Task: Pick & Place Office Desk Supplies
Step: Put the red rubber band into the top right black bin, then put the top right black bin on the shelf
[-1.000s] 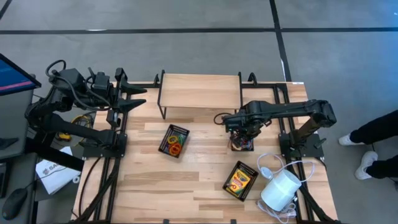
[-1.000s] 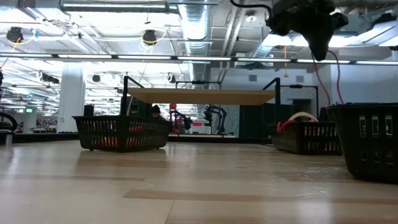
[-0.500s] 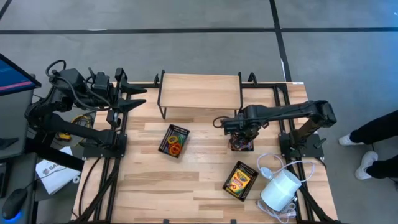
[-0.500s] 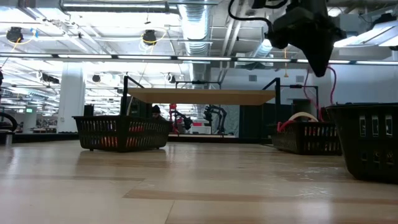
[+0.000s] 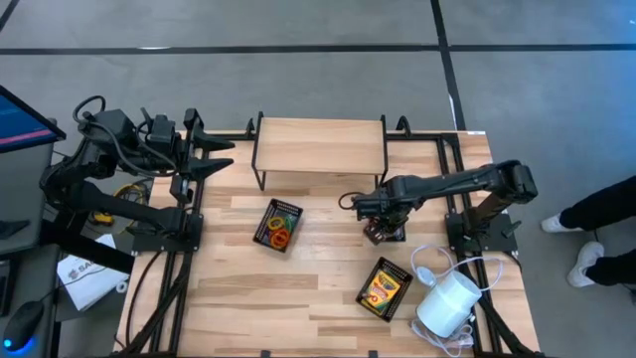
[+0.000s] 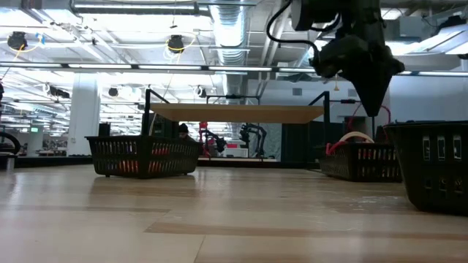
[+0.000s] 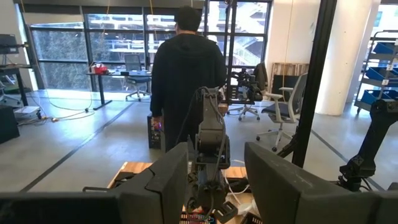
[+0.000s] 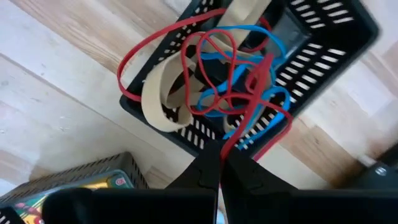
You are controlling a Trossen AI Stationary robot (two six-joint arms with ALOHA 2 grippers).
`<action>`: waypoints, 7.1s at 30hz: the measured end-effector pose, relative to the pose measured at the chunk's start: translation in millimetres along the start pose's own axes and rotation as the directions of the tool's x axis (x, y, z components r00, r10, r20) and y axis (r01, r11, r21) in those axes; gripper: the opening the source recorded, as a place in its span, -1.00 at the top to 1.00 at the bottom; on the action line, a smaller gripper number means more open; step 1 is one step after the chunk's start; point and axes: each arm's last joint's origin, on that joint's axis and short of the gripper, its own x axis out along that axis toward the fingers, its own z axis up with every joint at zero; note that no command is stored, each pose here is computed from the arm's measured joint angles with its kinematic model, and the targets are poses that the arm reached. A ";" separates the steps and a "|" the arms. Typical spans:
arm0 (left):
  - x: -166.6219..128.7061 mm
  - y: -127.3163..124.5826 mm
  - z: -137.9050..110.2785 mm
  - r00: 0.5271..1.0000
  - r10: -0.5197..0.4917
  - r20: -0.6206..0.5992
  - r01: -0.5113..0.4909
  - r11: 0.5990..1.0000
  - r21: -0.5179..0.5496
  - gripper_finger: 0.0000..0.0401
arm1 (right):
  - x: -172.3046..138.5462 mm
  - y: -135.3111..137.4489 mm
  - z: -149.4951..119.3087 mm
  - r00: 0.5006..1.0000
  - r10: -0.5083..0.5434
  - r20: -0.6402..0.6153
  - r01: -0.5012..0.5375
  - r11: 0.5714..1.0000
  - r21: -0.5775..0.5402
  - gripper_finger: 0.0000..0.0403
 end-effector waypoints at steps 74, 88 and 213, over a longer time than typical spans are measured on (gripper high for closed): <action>0.7 -0.1 -0.5 1.000 -0.003 -0.004 0.003 1.000 -0.018 0.23 | 30.8 -15.6 25.7 0.995 0.096 -0.011 -0.069 0.626 -0.777 1.00; 0.7 0.0 -0.6 1.000 0.002 -0.005 -0.002 1.000 -0.018 0.23 | 55.8 -20.4 20.4 0.996 0.092 -0.015 -0.070 0.634 -0.770 1.00; 0.6 -0.1 -0.9 1.000 -0.003 -0.009 0.003 1.000 -0.015 0.23 | -54.8 -33.2 57.0 0.986 0.156 0.057 -0.161 0.818 0.552 0.16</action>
